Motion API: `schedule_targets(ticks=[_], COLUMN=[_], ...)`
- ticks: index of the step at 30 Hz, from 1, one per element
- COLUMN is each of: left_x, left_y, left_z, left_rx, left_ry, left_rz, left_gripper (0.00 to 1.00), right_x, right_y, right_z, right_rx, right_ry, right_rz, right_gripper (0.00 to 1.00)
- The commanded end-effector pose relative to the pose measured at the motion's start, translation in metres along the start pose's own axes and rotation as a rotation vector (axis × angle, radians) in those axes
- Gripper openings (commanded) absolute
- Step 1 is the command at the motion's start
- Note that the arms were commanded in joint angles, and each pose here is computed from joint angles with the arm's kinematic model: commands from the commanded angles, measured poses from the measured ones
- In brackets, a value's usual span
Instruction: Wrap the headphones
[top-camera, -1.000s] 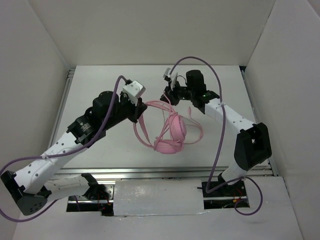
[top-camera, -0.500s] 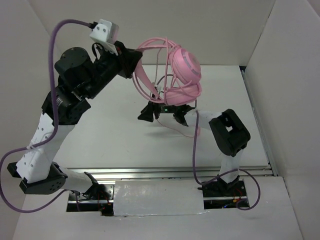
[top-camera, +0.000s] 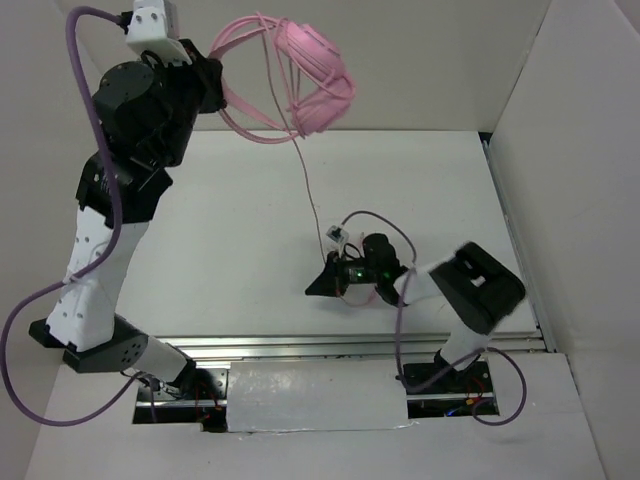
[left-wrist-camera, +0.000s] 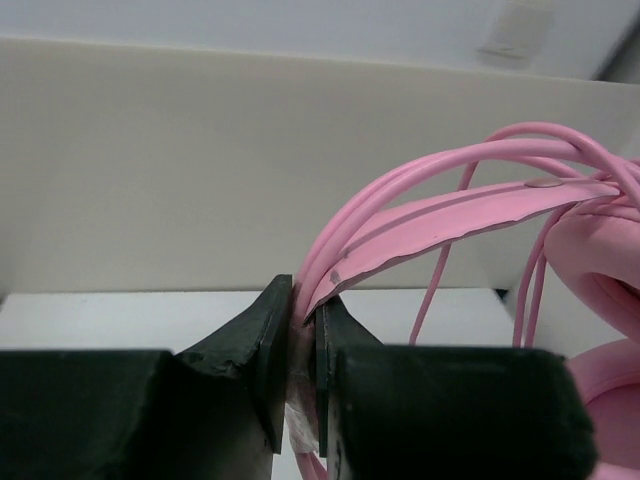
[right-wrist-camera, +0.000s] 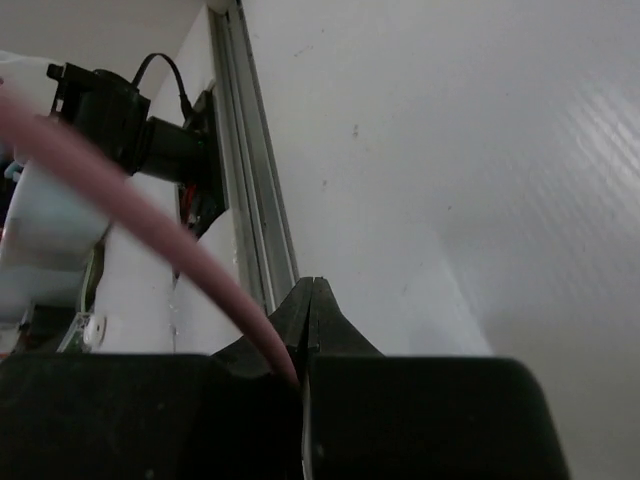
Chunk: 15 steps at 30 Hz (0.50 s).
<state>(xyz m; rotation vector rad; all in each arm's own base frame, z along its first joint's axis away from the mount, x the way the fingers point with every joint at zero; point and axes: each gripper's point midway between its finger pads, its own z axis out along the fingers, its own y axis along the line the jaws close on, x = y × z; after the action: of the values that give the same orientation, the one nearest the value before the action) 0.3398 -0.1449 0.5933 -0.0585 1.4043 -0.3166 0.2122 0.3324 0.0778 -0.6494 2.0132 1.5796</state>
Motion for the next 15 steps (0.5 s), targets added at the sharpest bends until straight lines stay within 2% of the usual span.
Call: schedule_targets(ticks=[1, 4, 5, 6, 9, 10, 12, 14, 15], left_x=[-0.027, -0.004, 0.005, 0.014, 0.051, 0.068, 0.110, 0.122, 0.143], left_y=[0.057, 0.110, 0.124, 0.147, 0.194, 0.203, 0.222, 0.226, 0.235], left_z=[0.026, 0.048, 0.053, 0.059, 0.069, 0.069, 0.071, 0.072, 0.069], left_rx=[-0.177, -0.315, -0.349, -0.406, -0.574, -0.601, -0.620, -0.600, -0.622], left_ry=[-0.124, -0.085, -0.076, -0.067, -0.006, 0.042, 0.131, 0.130, 0.170], left_rz=[-0.160, -0.158, -0.188, -0.184, -0.153, -0.144, -0.151, -0.182, -0.182], left_gripper=[0.00, 0.00, 0.00, 0.00, 0.00, 0.00, 0.00, 0.00, 0.00], right_x=[-0.029, -0.030, -0.014, -0.021, -0.034, -0.060, -0.084, -0.105, -0.116], right_y=[0.047, 0.040, 0.034, 0.056, 0.068, 0.074, 0.094, 0.095, 0.100], right_z=[-0.032, -0.048, -0.057, -0.064, -0.092, -0.107, -0.130, -0.152, -0.158], right_rx=[0.025, 0.248, 0.334, 0.333, 0.499, 0.583, 0.664, 0.790, 0.826], right_ry=[-0.140, -0.182, -0.121, -0.158, -0.200, -0.280, -0.342, -0.387, -0.409], right_rz=[-0.152, -0.201, -0.173, -0.220, -0.256, -0.281, -0.330, -0.383, -0.409], right_gripper=[0.00, 0.00, 0.00, 0.00, 0.00, 0.00, 0.00, 0.00, 0.00])
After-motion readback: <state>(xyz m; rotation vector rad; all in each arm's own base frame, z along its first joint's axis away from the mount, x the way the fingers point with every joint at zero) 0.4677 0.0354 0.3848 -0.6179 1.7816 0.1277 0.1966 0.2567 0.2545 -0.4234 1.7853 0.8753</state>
